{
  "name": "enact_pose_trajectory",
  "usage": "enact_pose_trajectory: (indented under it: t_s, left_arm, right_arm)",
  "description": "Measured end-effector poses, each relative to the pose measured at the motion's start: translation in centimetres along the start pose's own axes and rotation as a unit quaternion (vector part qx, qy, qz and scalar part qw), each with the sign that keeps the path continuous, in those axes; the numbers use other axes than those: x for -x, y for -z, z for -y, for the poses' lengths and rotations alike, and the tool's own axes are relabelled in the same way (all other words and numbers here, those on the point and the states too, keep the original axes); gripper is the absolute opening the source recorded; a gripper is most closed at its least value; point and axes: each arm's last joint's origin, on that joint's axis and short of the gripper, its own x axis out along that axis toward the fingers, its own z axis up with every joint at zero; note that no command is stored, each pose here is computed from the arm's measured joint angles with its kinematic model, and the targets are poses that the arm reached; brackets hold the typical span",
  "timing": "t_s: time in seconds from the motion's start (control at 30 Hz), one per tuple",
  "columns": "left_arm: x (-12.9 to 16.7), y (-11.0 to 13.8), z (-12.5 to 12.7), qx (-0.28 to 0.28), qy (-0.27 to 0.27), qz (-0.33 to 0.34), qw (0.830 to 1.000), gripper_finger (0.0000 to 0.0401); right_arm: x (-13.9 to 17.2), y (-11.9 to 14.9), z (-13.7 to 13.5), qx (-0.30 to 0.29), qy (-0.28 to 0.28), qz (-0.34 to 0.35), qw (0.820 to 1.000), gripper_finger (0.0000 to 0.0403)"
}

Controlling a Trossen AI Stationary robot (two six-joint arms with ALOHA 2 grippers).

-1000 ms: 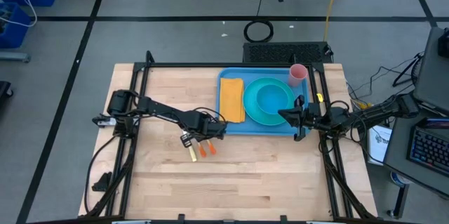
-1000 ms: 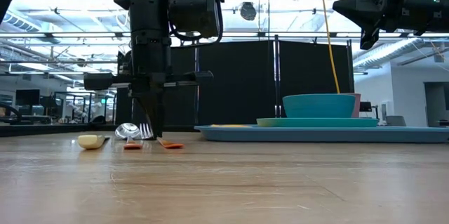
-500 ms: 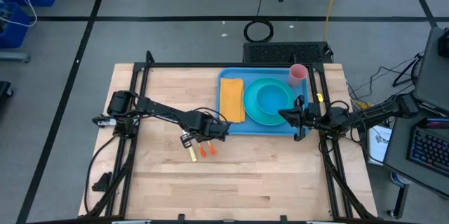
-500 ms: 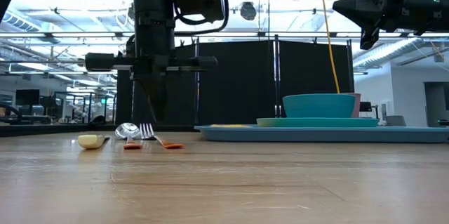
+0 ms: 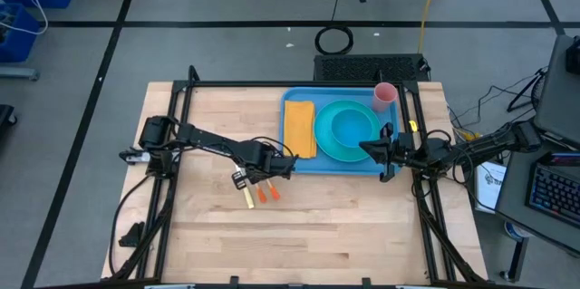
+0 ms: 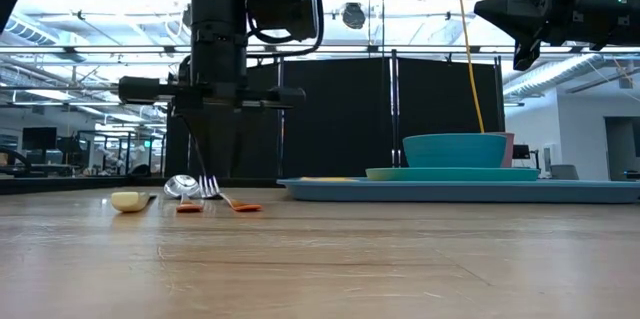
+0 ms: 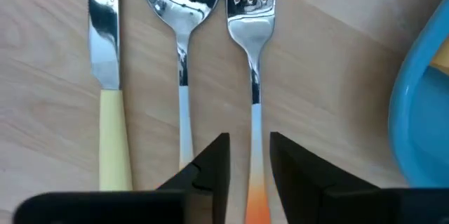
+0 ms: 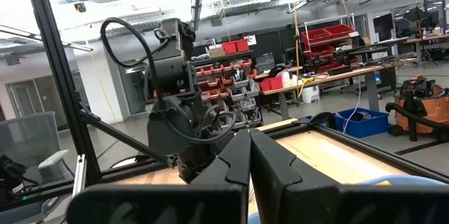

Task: Set up tray
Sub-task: Put the silver fork onto the blue tray

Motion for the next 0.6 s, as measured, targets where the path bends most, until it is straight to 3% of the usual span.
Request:
enact_pose_trajectory:
  t_s: [0.17,0.6]
  left_arm:
    - [-0.5,0.1,0.1,0.001,-0.007,0.003,1.000,0.0129]
    - [-2.8,0.2,1.0,0.004,-0.014,0.005,1.000,0.0131]
  right_arm:
    - [0.0,0.0,0.0,0.000,0.000,0.000,1.000,0.0000]
    - [0.0,0.0,0.0,0.000,0.000,0.000,1.000,0.0000]
